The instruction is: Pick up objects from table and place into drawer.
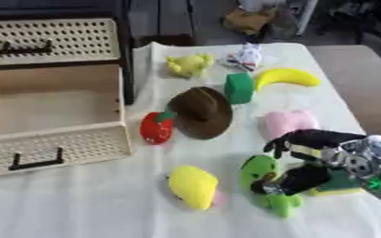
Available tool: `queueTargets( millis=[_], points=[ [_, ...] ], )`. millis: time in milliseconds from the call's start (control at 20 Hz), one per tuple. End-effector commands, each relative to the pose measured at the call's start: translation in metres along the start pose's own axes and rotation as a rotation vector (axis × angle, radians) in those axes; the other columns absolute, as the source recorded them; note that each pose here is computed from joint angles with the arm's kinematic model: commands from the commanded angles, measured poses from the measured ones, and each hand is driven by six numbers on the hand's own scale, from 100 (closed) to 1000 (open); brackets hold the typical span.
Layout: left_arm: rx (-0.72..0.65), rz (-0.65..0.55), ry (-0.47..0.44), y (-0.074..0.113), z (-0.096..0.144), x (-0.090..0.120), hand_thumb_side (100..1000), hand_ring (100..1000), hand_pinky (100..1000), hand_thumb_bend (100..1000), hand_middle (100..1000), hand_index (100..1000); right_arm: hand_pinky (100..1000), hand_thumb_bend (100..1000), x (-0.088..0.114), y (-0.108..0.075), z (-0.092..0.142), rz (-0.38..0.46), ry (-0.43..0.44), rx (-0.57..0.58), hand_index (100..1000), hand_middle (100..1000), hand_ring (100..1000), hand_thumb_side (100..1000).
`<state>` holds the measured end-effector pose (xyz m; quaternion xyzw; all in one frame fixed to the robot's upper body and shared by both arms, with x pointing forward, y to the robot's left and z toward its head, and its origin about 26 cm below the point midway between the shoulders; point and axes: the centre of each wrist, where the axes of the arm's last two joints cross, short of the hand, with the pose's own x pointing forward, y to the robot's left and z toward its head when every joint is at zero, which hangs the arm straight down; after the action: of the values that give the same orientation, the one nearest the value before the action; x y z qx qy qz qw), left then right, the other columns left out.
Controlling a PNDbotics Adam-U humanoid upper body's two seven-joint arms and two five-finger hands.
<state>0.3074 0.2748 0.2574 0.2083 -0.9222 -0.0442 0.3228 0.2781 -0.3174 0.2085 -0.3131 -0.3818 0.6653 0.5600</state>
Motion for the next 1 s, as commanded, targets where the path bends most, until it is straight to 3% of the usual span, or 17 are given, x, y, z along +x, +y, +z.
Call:
queueTargets(
  millis=[50,400,650,1000],
  points=[
    [-0.001,0.004,-0.030,0.0017,-0.0043,0.0062,1000,576,530,100,541,796,751,530,0.0028,-0.0056,0.0042,0.041,0.011,-0.010,939,772,854,775],
    [-0.007,0.011,-0.028,0.0006,-0.0035,0.0059,1000,573,527,100,532,787,688,456,0.0037,-0.0019,0.0027,0.052,0.035,0.014,921,752,791,711],
    [-0.008,0.012,-0.027,0.0007,-0.0030,0.0055,1000,572,525,100,559,784,478,396,0.0030,-0.0022,0.0022,0.050,0.058,-0.009,905,710,610,676],
    [-0.011,0.016,-0.027,0.0000,-0.0028,0.0055,1000,571,523,100,556,770,272,344,0.0050,-0.0047,0.0028,0.023,0.045,-0.066,834,612,487,635]
  ],
)
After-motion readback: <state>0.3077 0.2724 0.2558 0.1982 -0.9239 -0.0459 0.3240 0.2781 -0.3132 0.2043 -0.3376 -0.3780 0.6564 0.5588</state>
